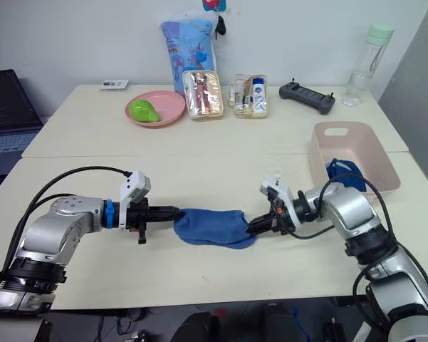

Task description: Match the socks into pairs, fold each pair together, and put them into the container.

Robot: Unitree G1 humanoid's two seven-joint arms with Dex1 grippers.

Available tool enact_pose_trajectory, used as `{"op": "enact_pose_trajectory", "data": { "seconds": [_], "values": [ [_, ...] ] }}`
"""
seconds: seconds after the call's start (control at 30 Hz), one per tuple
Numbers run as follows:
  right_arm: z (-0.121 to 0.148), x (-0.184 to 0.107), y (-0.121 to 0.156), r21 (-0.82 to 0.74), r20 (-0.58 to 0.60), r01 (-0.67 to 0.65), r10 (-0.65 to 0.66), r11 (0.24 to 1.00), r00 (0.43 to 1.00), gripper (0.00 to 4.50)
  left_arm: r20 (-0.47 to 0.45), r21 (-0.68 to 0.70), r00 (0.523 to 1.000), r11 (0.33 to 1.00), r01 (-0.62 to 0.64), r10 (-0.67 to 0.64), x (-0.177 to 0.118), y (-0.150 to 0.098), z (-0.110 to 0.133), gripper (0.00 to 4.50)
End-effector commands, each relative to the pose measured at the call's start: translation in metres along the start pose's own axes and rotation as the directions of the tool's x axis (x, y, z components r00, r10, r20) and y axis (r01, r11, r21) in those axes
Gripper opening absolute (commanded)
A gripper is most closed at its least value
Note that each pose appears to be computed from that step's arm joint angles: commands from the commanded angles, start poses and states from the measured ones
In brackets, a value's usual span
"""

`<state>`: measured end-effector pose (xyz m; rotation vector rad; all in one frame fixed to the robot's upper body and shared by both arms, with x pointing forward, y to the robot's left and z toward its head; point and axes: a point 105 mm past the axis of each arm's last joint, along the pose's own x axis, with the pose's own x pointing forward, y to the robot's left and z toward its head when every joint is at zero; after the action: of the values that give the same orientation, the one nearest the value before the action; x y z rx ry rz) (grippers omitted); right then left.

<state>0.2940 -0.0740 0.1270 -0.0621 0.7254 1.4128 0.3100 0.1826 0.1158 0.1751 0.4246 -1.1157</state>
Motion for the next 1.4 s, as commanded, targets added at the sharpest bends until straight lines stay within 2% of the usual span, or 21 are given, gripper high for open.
{"op": "enact_pose_trajectory", "data": {
  "seconds": [0.03,0.17,0.27,0.5,0.73,1.17,1.2,1.27,1.4],
  "values": [
    [0.013,-0.009,0.007,0.022,0.025,-0.033,0.032,0.999,0.999,0.08,0.034,0.023,0.999,1.0,0.005,-0.005,-0.002,-0.005,0.008,0.0],
    [0.013,-0.014,0.01,0.041,0.011,-0.05,0.05,0.998,0.999,0.08,0.049,0.015,0.999,1.0,0.006,-0.007,-0.002,-0.006,0.012,0.0],
    [0.004,-0.008,0.004,0.023,-0.028,-0.023,0.023,0.999,0.999,0.08,0.049,0.018,0.999,1.0,-0.004,0.003,0.0,-0.005,0.011,0.0],
    [-0.002,-0.002,-0.012,0.06,-0.015,0.021,-0.02,0.998,1.0,0.08,0.019,0.001,1.0,1.0,-0.017,0.017,0.007,-0.004,-0.002,0.0],
    [-0.008,-0.004,-0.022,0.037,-0.043,0.056,-0.054,0.998,0.998,0.08,0.021,0.002,0.999,1.0,-0.027,0.027,0.008,0.0,-0.001,0.0],
    [-0.01,-0.007,-0.025,0.008,-0.044,0.057,-0.057,0.998,0.997,0.08,-0.002,0.03,1.0,0.999,-0.015,0.015,0.01,-0.002,-0.007,0.0],
    [-0.01,-0.009,-0.025,0.003,-0.041,0.057,-0.057,0.998,0.998,0.5,0.005,0.029,1.0,0.999,-0.019,0.019,0.009,-0.002,-0.006,0.2],
    [-0.007,-0.013,-0.026,-0.008,-0.033,0.069,-0.069,0.998,0.997,0.97,0.014,0.028,1.0,0.999,-0.025,0.024,0.008,-0.001,-0.004,0.61],
    [0.008,-0.033,-0.023,-0.061,0.025,0.096,-0.094,0.994,0.995,2.37,0.046,0.036,0.997,0.997,-0.061,0.059,-0.008,0.003,0.004,1.93]
  ]
}}
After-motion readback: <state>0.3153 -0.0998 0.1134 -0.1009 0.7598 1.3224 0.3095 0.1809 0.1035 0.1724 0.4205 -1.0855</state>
